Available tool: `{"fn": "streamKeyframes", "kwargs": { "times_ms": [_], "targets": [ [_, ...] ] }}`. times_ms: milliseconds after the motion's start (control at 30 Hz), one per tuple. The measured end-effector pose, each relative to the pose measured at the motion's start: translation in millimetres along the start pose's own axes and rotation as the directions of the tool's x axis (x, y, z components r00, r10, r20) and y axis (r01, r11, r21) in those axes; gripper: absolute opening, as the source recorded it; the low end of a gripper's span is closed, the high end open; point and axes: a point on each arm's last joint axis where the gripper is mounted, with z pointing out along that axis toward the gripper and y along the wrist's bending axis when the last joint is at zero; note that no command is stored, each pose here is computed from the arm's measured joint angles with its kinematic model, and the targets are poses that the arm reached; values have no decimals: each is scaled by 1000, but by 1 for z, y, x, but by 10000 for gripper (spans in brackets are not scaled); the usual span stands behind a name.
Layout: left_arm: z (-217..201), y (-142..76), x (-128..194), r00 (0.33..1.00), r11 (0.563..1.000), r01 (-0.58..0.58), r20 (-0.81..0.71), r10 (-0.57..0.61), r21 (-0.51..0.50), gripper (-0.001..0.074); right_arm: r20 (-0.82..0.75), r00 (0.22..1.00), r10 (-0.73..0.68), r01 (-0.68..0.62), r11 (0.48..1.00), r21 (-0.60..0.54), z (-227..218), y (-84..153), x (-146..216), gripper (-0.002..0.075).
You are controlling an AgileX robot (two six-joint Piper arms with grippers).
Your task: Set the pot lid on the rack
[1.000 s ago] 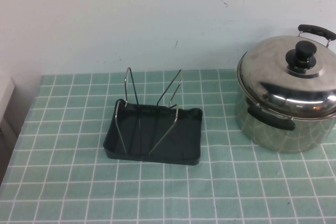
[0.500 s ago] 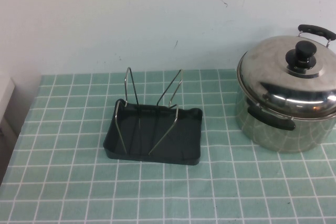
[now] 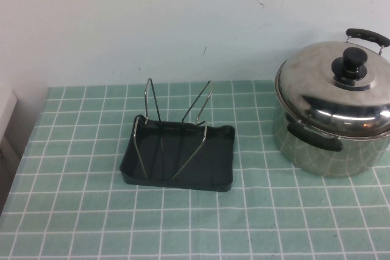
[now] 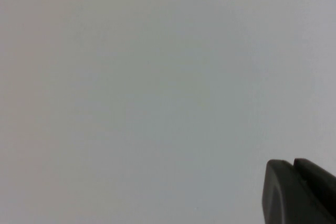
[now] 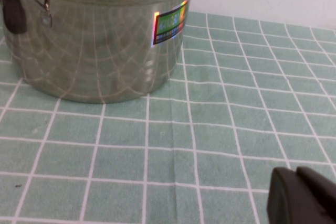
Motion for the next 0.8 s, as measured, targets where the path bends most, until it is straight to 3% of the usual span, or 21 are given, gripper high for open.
{"fn": "streamKeyframes", "kwargs": {
  "times_ms": [333, 467, 600, 800],
  "targets": [
    [0, -1, -1, 1000, 1000, -10, 15, 10, 6, -4, 0, 1000, 0, 0, 1000, 0, 0, 0, 0, -1],
    [1, -3, 0, 996, 998, -59, -66, 60, 16, -3, 0, 1000, 0, 0, 1000, 0, 0, 0, 0, -1],
    [6, -9, -22, 986, 989, -146, -80, 148, 35, -4, 0, 1000, 0, 0, 1000, 0, 0, 0, 0, -1],
    [9, -17, -58, 985, 985, -169, -38, 171, 40, -4, 98, 994, -37, 34, 999, 27, 1, -2, -7, -1]
  ]
}}
